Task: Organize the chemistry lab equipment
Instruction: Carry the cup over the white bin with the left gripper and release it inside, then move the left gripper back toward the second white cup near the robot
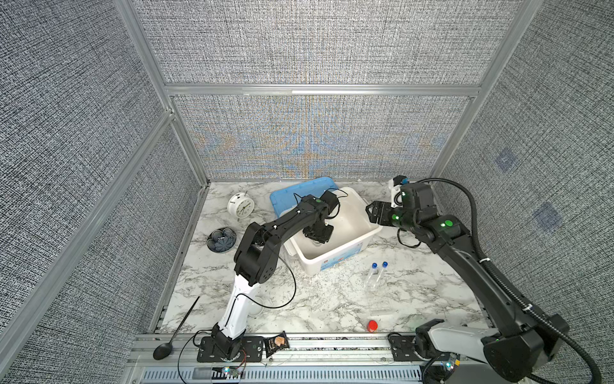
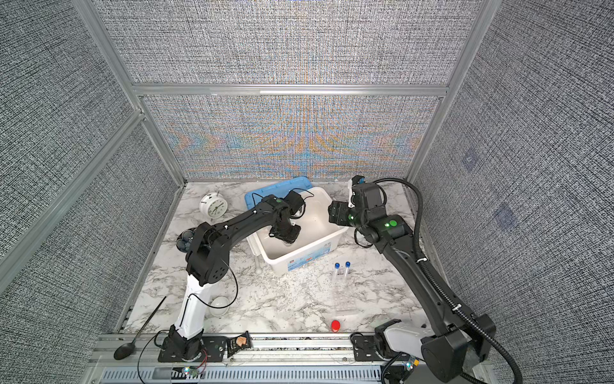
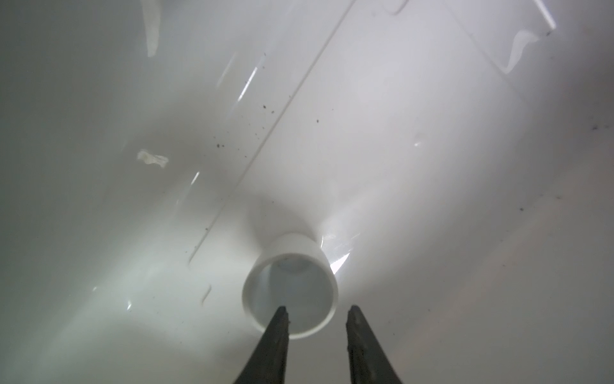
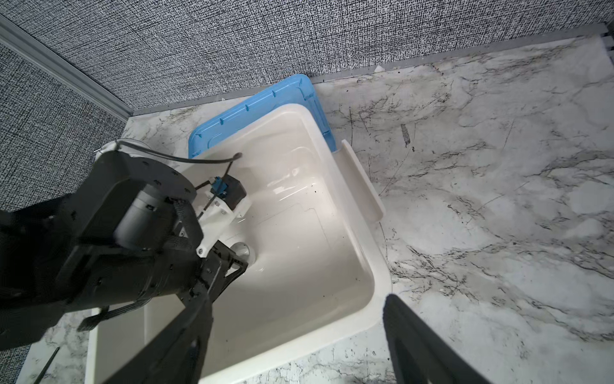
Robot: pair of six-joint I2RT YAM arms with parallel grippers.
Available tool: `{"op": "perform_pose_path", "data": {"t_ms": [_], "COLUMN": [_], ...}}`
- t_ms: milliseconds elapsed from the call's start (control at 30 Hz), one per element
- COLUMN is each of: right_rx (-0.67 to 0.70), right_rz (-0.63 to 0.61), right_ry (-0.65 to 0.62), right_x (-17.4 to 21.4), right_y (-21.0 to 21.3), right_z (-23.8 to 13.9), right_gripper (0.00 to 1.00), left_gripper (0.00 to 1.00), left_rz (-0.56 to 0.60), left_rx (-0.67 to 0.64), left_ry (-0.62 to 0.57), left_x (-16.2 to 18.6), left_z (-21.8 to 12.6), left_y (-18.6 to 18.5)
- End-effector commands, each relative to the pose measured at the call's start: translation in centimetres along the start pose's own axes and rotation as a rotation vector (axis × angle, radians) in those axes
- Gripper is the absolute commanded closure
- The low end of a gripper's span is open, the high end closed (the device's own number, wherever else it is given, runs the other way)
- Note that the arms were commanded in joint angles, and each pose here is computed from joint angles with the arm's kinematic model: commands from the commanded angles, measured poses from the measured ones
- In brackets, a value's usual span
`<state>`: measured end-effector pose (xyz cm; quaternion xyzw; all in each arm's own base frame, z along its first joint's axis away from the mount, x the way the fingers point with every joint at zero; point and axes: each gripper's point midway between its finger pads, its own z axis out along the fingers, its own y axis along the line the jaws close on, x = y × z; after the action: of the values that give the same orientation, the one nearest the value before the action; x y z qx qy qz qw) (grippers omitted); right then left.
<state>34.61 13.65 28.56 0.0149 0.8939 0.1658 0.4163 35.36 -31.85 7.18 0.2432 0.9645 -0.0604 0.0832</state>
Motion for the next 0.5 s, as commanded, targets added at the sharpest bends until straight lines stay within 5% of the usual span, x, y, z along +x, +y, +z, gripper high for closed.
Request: {"op": "perform_pose_path", "data": {"t_ms": [0,233,467], "right_rx": [-0.028,-0.01,-0.031], "right_rz": [0.017,0.015,-0.072], "right_ry": [-0.022,-0.028,-0.016], "right_x": [-0.4,-0.7,-1.5], "right_y": [0.5,0.3,1.1], "right_z": [0.0,0.0,0.1], "right_gripper": [0.17,0.18,0.18], "left_gripper": [0.62,0.54,0.5], "left_rz": [0.026,0.037,-0.047], "left_rx": [-0.025,-0.008,0.024], "left_ry": [-0.057,-0.144,-0.192], "left_x": [-0.7,-1.0,2.3], "left_z": [-2.6,-9.4,-17.9], "left_y": [0.4,0.1,0.4]}}
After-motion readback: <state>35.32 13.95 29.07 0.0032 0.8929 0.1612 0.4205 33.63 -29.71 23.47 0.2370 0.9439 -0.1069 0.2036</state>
